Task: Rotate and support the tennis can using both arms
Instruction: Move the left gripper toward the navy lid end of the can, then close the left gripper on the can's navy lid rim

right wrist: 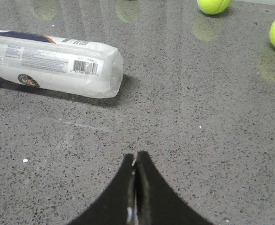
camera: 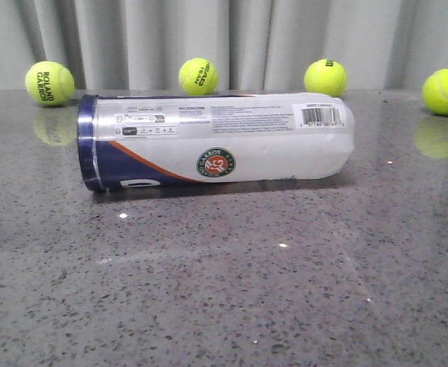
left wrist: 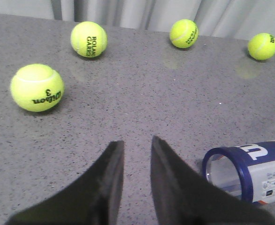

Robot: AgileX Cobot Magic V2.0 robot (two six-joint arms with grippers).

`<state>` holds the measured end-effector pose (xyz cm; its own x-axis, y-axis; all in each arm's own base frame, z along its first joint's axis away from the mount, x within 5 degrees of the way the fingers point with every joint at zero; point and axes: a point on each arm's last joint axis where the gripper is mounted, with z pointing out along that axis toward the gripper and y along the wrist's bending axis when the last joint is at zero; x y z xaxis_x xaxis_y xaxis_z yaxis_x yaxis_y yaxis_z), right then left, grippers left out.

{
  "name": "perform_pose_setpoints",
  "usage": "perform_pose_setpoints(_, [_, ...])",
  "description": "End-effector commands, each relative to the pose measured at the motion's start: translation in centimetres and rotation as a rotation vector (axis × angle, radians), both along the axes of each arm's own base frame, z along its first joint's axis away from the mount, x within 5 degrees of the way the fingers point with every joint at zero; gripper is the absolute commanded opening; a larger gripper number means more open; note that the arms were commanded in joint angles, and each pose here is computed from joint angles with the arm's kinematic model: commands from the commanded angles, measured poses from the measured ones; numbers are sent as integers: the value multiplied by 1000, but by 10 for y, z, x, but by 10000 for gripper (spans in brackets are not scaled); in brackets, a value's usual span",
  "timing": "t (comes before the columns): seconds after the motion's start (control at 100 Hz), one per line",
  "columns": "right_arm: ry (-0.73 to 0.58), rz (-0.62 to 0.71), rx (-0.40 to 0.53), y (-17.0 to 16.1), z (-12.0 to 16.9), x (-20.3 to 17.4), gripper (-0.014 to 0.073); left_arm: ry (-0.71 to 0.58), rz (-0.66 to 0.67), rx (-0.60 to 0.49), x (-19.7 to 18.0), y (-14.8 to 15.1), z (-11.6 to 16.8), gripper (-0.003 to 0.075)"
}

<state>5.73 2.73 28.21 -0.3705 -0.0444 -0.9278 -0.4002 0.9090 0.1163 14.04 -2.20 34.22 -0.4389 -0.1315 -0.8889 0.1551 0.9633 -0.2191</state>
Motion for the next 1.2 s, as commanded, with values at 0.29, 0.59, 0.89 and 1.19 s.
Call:
perform_pose_setpoints(0.29, [-95, -6, 30, 0, 15, 2, -67, 273, -107, -254, 48, -19, -19, 482])
perform_pose_setpoints(0.59, [-95, -6, 30, 0, 15, 2, -67, 384, -370, -448, 76, -44, -39, 483])
perform_pose_setpoints(0.89, [-95, -6, 30, 0, 15, 2, -67, 459, -536, -624, 99, -58, -62, 483])
perform_pose_setpoints(1.19, [-95, -6, 30, 0, 15, 2, -67, 503, -591, -727, 116, -63, -82, 483])
